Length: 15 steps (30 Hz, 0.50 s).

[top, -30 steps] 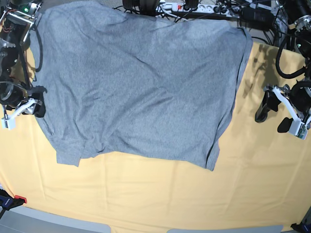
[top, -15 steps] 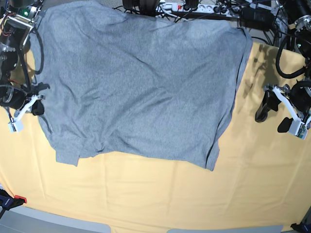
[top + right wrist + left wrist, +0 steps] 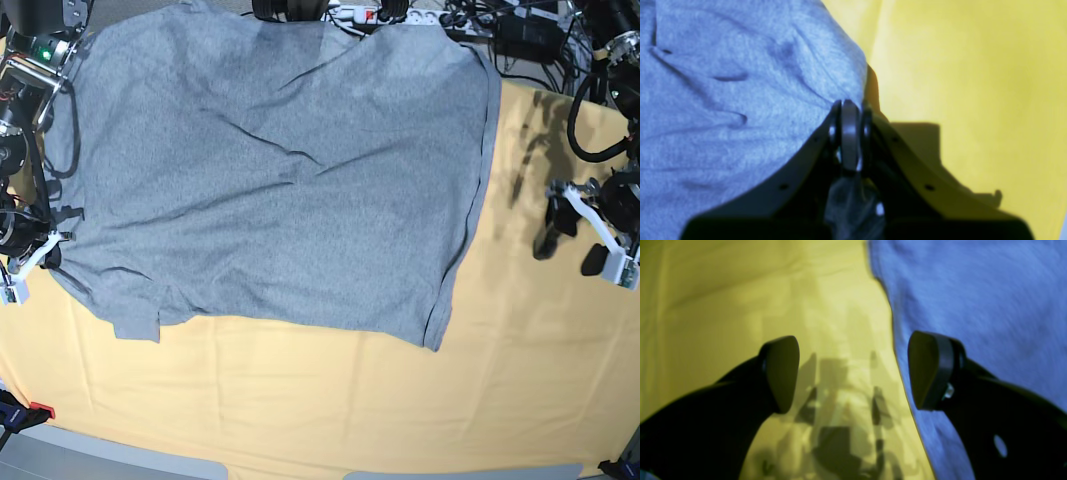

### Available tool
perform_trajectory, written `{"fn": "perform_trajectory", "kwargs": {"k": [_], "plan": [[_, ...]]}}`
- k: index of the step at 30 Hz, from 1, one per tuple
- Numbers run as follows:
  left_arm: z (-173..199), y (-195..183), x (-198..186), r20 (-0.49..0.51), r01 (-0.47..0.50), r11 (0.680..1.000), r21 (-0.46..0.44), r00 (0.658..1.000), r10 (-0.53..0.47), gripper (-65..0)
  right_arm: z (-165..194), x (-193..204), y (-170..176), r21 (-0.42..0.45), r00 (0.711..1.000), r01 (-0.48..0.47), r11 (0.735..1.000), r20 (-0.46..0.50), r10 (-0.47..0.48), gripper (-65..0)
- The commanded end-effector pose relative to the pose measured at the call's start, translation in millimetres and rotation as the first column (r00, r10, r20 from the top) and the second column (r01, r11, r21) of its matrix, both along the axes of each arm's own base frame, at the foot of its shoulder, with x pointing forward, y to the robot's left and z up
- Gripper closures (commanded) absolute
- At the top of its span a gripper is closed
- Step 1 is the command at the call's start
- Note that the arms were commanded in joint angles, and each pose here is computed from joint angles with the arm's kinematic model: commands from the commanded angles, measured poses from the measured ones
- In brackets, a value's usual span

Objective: Layout the t-shirt on the table in an organized manner, then fold the t-shirt properly
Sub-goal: 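Move the left gripper to the hem corner and grasp it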

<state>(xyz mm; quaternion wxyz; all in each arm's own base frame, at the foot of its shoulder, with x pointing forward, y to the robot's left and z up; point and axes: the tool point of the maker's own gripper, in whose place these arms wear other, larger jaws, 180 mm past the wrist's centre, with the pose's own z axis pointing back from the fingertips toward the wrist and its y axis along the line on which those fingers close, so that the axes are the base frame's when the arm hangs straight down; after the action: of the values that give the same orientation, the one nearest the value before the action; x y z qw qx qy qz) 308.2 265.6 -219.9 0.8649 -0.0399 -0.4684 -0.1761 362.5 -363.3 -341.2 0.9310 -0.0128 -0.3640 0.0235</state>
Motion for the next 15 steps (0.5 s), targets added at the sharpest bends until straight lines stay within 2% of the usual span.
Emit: {"fn": "perform_trajectory", "kwargs": {"k": [1,7,11,15], "plan": [[18.3,2.1,7.6,0.070,-0.007,1.000,0.001,0.998,0.007,-49.5,24.2,11.3,-12.3,-0.026,0.998,0.018,0.999,0.066,-0.016,0.0],[16.1,15.0,20.8,0.083,-0.120,0.992,-0.043,0.989,0.123,-49.5,20.8,7.9,-12.3,-0.027,0.999,0.016,1.000,0.039,-0.015,0.0],[11.0,22.9,40.7,0.067,-0.144,0.979,-0.147,0.986,0.155,-49.5,18.0,5.1,-11.7,-0.022,1.000,0.016,1.000,0.017,-0.016,0.0],[3.5,19.1,71.7,0.035,-0.101,0.958,-0.269,0.993,0.115,-49.5,18.1,5.2,-11.6,-0.022,1.000,0.016,1.000,0.017,-0.015,0.0]]}}
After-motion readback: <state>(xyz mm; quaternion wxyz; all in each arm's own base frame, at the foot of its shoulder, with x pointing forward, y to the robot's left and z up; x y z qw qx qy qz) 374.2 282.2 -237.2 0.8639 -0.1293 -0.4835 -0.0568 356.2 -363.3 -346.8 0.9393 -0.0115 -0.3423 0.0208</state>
